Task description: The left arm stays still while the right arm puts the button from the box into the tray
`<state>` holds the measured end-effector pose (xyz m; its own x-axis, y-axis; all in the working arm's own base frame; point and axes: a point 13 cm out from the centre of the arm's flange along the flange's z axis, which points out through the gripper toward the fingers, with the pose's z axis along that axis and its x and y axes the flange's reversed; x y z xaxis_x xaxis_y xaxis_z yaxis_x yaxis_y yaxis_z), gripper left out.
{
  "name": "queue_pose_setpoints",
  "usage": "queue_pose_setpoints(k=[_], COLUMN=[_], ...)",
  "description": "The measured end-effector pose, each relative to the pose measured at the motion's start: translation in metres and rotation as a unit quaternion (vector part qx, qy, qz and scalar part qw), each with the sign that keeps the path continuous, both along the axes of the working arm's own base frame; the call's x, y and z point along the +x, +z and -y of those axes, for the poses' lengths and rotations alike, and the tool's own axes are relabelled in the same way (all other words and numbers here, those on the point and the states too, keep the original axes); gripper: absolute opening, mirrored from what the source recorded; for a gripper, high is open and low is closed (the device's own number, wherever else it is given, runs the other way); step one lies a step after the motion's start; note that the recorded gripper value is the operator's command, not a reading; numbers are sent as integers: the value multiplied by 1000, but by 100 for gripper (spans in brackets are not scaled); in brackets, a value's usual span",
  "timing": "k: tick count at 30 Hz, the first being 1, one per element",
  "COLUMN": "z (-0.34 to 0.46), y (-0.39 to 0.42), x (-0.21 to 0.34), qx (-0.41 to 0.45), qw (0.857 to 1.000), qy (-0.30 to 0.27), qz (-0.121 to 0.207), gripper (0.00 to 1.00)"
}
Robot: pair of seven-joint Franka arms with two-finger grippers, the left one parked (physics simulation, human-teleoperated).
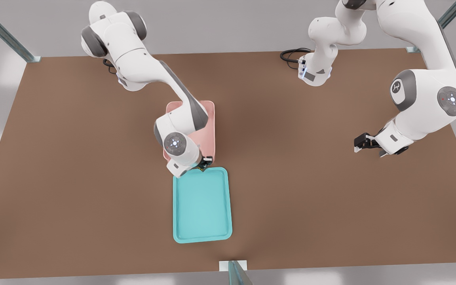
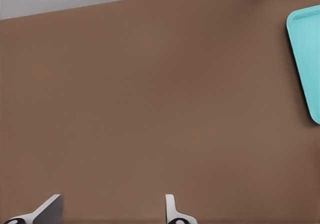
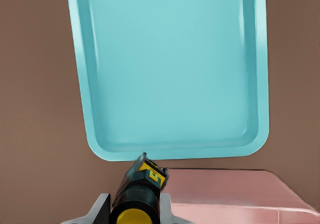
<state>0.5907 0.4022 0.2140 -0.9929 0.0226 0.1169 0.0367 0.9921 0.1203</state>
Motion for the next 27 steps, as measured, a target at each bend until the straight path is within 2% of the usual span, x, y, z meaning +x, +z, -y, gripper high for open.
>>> queue_pose_setpoints(k=[6, 7, 8, 9, 13, 15, 17, 19, 21, 22, 24, 27], z=[5, 7, 10, 11, 11, 16, 89, 248, 427, 451, 417, 407], y=[-20, -24, -27, -29, -24, 41, 114, 188, 217, 216, 199, 207], x=[44, 49, 53, 55, 56, 57, 80, 106, 95, 83, 46, -4], qx=[5, 5, 5, 5, 9, 20, -8, -58, -83, -80, -43, -45], qw=[1000, 1000, 1000, 1000, 999, 998, 997, 990, 977, 978, 991, 995], qy=[9, 11, 13, 16, 29, 32, -1, -84, -179, -184, -129, -92], qz=[18, 19, 20, 21, 26, 47, 75, 98, 74, 56, 8, -17], gripper=[45, 50, 72, 100, 100, 100, 100, 100, 100, 100, 100, 100])
